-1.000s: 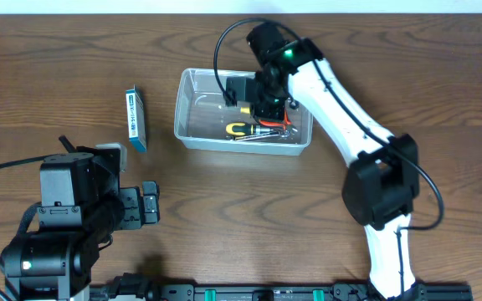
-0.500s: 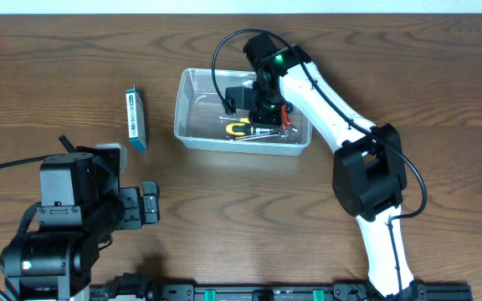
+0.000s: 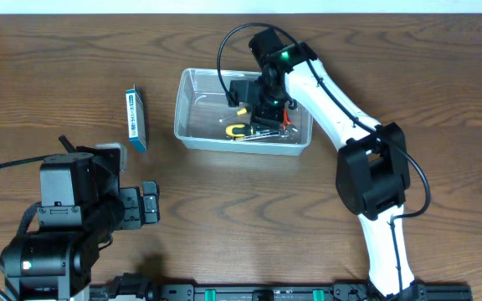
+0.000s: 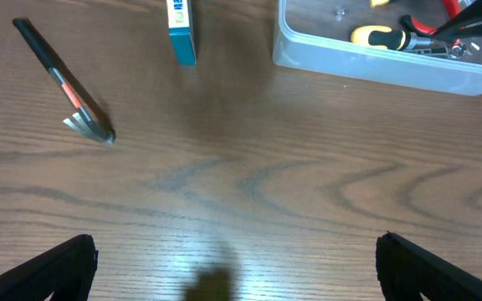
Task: Pack container
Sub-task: 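Carry the screwdriver into the container and open the right gripper, then raise the right arm away and move the left gripper to the teal box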
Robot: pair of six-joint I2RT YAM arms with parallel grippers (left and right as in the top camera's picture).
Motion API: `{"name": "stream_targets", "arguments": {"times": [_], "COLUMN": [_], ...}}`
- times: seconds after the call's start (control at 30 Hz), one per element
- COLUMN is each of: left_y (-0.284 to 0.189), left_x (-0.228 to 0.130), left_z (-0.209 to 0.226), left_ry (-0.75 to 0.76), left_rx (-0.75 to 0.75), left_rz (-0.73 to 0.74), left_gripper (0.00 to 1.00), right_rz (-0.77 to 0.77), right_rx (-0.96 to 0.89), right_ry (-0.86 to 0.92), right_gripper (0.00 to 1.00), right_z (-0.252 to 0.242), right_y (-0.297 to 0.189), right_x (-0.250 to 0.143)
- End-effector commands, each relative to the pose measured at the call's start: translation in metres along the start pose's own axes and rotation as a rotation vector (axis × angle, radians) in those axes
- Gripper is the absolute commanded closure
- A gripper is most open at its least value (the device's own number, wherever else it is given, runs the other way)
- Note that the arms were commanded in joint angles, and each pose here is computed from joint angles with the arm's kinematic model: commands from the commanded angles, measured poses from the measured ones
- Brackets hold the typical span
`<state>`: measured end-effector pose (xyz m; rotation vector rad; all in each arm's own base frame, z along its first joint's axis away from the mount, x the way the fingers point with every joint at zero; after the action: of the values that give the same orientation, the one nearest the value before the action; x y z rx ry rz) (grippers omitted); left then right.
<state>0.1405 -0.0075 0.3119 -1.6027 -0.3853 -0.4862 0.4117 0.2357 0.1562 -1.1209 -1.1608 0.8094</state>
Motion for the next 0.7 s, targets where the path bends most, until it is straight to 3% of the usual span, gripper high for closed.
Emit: {"name": "stream_targets", "arguments": {"times": [0.0, 0.17, 0.3, 0.5, 0.67], "left_y": [-0.002, -0.010, -0.014, 0.010, 0.067], "left_x": [0.001, 0.015, 0.059, 0.151, 0.189], "left_z": [-0.001, -0.001, 0.000, 0.009, 0.032], "left_ry": [0.009, -0.081, -0.095, -0.017, -0.024], "left_rx": [-0.004, -0.004, -0.003, 0.020, 0.114], "left_rz": [-0.003, 0.044, 0.112, 0.069, 0.121], "left_gripper": [0.02, 0.02, 0.02, 0.02, 0.02], "right_rz": [-0.124, -0.253, -0.328, -0.271, -0.252], "right_rx": [-0.193, -0.484, -0.563, -0.574, -0.548], "right_ry": [0.051, 0.419, 0.648, 0.939, 1.079], "right_gripper": [0.01, 0.01, 0.01, 0.01, 0.01], "right_z": [-0.005, -0.008, -0.005, -0.013, -0.024], "right_y": [-0.087, -0.198, -0.257, -0.282, -0.280], "right_x": [0.015, -0.002, -0.047, -0.121, -0.159]}}
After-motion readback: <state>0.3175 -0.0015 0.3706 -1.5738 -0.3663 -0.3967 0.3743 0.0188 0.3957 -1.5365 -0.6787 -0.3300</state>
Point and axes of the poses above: each gripper's point midway between its finger pads, its own y axis out along the fingers, its own z axis along the line the jaws close on, x = y × z, the point moved 9 cm from there along -y, back along the fingers, and after that the axes turned 6 degrees about y, right-handed, at the moved point
